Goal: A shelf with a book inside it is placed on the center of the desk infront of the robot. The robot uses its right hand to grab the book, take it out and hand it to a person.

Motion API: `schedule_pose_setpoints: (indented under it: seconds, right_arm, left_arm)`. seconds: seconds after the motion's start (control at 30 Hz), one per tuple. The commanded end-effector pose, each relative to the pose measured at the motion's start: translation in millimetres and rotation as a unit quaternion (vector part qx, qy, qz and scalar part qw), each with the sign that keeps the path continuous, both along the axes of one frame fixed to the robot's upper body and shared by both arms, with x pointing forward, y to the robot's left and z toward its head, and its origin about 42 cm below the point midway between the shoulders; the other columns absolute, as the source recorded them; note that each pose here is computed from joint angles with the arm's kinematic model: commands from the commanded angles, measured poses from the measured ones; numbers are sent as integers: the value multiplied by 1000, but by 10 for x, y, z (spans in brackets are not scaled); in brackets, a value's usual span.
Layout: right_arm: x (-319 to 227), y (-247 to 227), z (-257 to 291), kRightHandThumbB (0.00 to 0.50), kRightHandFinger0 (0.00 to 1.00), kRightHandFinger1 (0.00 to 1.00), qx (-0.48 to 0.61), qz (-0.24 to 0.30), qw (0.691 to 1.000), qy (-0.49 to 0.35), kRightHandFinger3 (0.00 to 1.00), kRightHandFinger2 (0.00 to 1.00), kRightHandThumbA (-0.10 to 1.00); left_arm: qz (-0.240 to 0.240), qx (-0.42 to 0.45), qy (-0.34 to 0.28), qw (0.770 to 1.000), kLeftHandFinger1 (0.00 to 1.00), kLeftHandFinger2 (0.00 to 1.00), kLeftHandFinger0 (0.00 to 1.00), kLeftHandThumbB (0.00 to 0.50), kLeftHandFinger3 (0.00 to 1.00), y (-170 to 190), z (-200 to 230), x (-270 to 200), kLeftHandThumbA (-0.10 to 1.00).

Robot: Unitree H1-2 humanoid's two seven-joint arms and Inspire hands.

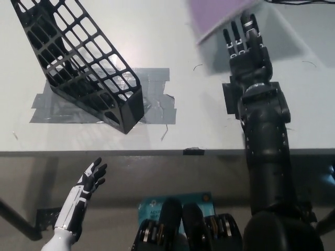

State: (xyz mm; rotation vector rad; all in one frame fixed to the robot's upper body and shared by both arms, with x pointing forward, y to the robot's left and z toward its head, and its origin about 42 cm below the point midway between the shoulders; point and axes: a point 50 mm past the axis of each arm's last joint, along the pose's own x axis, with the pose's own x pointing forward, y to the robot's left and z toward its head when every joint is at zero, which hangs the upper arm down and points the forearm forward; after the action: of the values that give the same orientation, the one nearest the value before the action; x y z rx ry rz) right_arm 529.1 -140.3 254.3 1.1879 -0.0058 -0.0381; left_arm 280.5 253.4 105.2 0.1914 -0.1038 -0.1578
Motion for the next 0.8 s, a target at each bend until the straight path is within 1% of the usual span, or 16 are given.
schedule_pose_setpoints:
  seconds: [0.0,0.1,0.13,0.17,0.27,0.3,0.33,0.37,0.43,0.47,0.5,0.57,0.67,0.73,0.77]
  right_arm:
    - [-121,-43,666,492,1000,1000,-44,61,972,-221,1000,1000,1000]
    - [-311,-105,788,488,1000,1000,-50,65,962,-260,1000,1000,1000]
    - [-370,-123,814,472,1000,1000,-56,66,958,-272,1000,1000,1000]
    - [-417,-140,830,472,1000,1000,-60,66,956,-281,1000,1000,1000]
    - [-798,-248,921,480,1000,1000,-88,67,937,-331,1000,1000,1000]
    - [-943,-284,939,482,1000,1000,-101,64,931,-344,1000,1000,1000]
    - [-971,-291,941,482,1000,1000,-104,64,930,-346,1000,1000,1000]
    - [-1164,-336,947,480,1000,1000,-137,56,921,-361,1000,1000,1000]
    - [-1467,-402,927,486,1000,1000,-174,46,909,-376,1000,1000,1000]
    - [-1666,-442,876,494,1000,1000,-196,38,903,-379,1000,1000,1000]
    - [-1752,-458,855,494,1000,1000,-206,35,900,-381,1000,1000,1000]
    - [-2088,-521,743,490,1000,1000,-240,26,887,-393,1000,1000,1000]
    - [-2373,-574,547,478,1000,1000,-269,28,879,-394,1000,1000,1000]
    - [-2507,-593,395,480,1000,1000,-299,20,873,-386,1000,1000,1000]
    - [-2600,-615,224,464,1000,1000,-329,15,867,-375,1000,1000,1000]
  left_arm:
    - [-13,-3,-24,1000,1000,1000,1000,256,1000,27,121,21,1000]
    - [-11,0,-23,1000,1000,1000,1000,262,1000,27,121,23,1000]
    - [-11,-1,-23,1000,1000,1000,1000,261,1000,27,123,23,1000]
    - [-11,-1,-22,1000,1000,1000,1000,260,1000,25,125,23,1000]
    - [-13,0,-26,1000,1000,1000,1000,247,1000,28,131,31,1000]
    - [-12,-2,-24,1000,1000,1000,1000,248,1000,27,134,36,1000]
    - [-12,-2,-24,1000,1000,1000,1000,249,1000,27,134,37,1000]
    - [-12,-2,-24,1000,1000,1000,1000,261,1000,24,137,36,1000]
    - [-13,-3,-24,1000,1000,1000,1000,266,1000,19,138,33,1000]
    - [-14,-3,-23,1000,1000,1000,1000,259,1000,20,129,23,1000]
    - [-14,-2,-23,1000,1000,1000,1000,257,1000,21,125,21,1000]
    - [-15,-3,-22,1000,1000,1000,1000,264,1000,21,111,8,1000]
    - [-14,-2,-19,1000,1000,1000,1000,267,1000,19,94,-12,1000]
    - [-15,-1,-17,1000,1000,1000,1000,262,1000,19,87,-27,1000]
    - [-15,1,-18,1000,1000,1000,1000,261,1000,11,78,-32,1000]
